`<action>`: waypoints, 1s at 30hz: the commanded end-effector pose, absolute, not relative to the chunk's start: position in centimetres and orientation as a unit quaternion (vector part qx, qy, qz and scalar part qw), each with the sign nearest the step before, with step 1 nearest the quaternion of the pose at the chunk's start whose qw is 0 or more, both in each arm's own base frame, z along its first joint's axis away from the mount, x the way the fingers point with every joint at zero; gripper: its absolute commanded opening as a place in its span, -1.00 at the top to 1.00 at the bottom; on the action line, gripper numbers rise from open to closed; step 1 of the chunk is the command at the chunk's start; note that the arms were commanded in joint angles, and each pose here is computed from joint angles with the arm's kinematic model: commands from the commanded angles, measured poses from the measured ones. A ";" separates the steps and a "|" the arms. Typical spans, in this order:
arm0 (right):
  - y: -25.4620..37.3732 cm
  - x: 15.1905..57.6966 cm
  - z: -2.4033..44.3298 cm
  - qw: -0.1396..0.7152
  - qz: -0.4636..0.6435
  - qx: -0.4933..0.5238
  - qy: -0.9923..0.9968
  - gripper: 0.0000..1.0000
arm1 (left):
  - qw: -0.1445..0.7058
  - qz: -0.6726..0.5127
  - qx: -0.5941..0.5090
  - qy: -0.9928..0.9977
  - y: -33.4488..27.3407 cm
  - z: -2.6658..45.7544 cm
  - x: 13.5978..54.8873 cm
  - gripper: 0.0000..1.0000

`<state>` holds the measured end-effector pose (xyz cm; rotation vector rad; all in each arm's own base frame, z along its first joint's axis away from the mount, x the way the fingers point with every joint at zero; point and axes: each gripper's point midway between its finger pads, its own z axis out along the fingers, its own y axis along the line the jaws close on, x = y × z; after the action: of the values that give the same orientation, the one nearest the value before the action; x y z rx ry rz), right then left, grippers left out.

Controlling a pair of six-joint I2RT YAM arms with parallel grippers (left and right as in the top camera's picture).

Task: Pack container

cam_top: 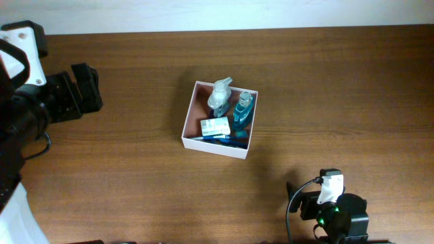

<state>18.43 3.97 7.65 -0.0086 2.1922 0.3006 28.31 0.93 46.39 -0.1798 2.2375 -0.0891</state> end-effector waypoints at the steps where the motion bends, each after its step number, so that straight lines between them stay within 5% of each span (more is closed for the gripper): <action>1: 4.0 18.5 7.5 0.451 0.125 0.001 0.884 -0.98 | 0.438 -0.034 -0.073 0.895 1.0 46.7 27.9 -0.99; 21: 4.0 18.5 7.5 0.451 0.125 0.001 0.884 -0.98 | 0.438 -0.034 -0.073 0.895 1.0 46.7 27.9 -0.99; 30: 4.0 18.5 7.5 0.451 0.125 0.001 0.884 -0.97 | 0.472 0.012 -0.095 0.876 2.5 47.3 23.1 -0.99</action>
<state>18.46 3.97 7.67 -0.0089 2.1903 0.3006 26.08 1.38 46.48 -0.1962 2.2138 -0.0505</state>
